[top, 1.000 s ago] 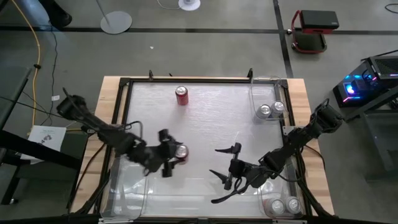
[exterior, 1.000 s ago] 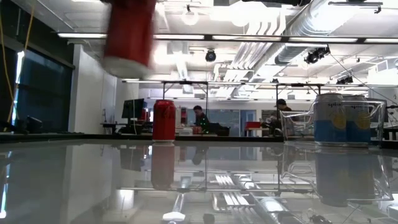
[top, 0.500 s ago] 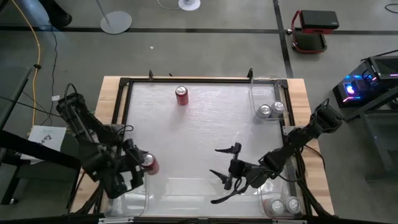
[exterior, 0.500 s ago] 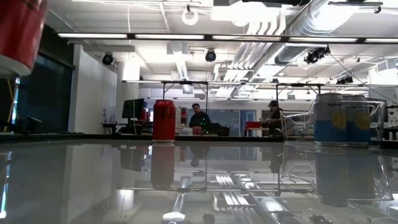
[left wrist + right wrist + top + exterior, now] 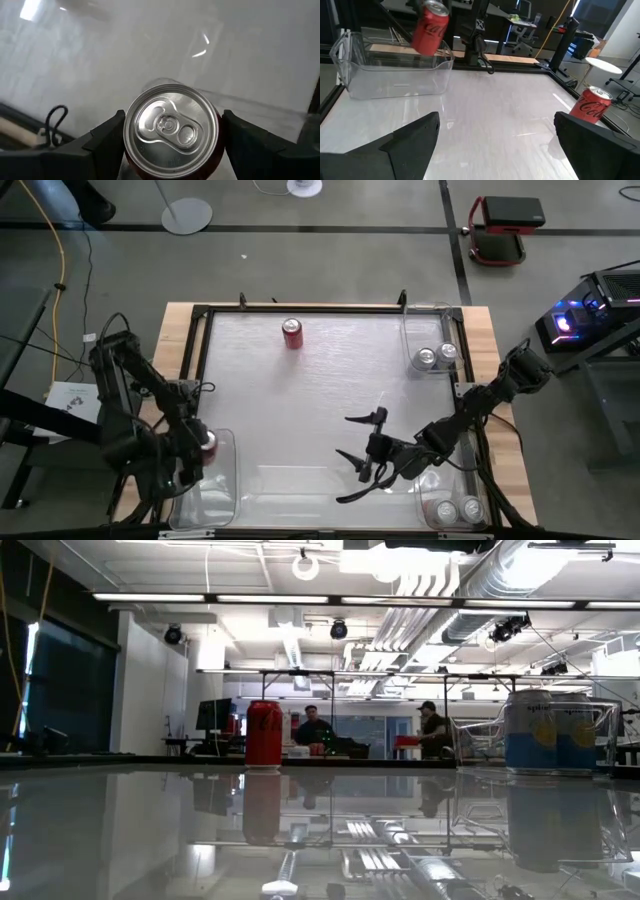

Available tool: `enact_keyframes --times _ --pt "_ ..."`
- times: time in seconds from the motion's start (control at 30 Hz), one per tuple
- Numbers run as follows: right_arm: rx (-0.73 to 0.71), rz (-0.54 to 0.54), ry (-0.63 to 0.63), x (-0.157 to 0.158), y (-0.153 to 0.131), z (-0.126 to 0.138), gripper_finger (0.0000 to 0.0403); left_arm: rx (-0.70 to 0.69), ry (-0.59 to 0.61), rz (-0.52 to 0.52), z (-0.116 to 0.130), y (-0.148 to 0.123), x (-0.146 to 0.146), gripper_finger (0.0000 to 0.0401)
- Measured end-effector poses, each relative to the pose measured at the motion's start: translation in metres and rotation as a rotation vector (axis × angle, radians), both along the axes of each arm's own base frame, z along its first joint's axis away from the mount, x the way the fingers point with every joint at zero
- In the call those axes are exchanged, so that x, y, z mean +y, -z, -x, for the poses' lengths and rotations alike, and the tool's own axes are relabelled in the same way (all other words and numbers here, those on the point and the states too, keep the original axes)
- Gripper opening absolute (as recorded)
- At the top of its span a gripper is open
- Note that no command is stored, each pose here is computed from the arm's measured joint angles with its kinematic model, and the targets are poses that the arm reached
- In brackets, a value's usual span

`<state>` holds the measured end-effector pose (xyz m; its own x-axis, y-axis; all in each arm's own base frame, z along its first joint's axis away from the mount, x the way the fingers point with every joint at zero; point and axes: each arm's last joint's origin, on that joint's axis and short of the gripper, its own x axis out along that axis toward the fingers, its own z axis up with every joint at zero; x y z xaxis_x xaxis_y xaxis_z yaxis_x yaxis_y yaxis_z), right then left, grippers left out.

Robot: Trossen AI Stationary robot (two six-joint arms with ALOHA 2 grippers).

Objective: Sort soda cans
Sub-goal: Put the bottom red-black soda can into the bottom left transparent bin

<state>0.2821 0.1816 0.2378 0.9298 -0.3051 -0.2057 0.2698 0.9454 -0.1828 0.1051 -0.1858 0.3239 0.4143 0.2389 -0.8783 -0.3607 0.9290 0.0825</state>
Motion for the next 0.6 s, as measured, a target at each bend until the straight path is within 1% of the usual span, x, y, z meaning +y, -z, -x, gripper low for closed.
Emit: enact_keyframes --times 0.07,0.13,0.23,0.33,0.43,0.6 --pt "0.001 0.000 0.000 0.000 0.000 0.000 0.0383 -0.008 0.005 0.008 0.003 0.005 -0.004 0.0274" --pt "0.002 0.000 0.000 0.000 0.000 0.000 0.0383 -0.025 -0.027 0.013 0.007 0.013 -0.007 0.0274" --pt "0.002 0.001 0.000 0.000 0.000 0.000 0.0383 0.019 -0.059 -0.036 0.016 0.030 -0.007 0.0274" --pt "0.002 0.001 -0.001 0.000 0.000 0.000 0.0383 0.033 -0.096 -0.035 0.024 0.044 -0.009 0.0274" --pt "0.003 0.002 -0.001 0.000 0.000 0.000 0.0383 0.032 -0.121 -0.063 0.033 0.056 -0.009 0.0275" --pt "0.003 0.002 -0.001 0.000 0.000 0.000 0.0383 0.005 -0.146 -0.042 0.044 0.068 -0.010 0.0276"
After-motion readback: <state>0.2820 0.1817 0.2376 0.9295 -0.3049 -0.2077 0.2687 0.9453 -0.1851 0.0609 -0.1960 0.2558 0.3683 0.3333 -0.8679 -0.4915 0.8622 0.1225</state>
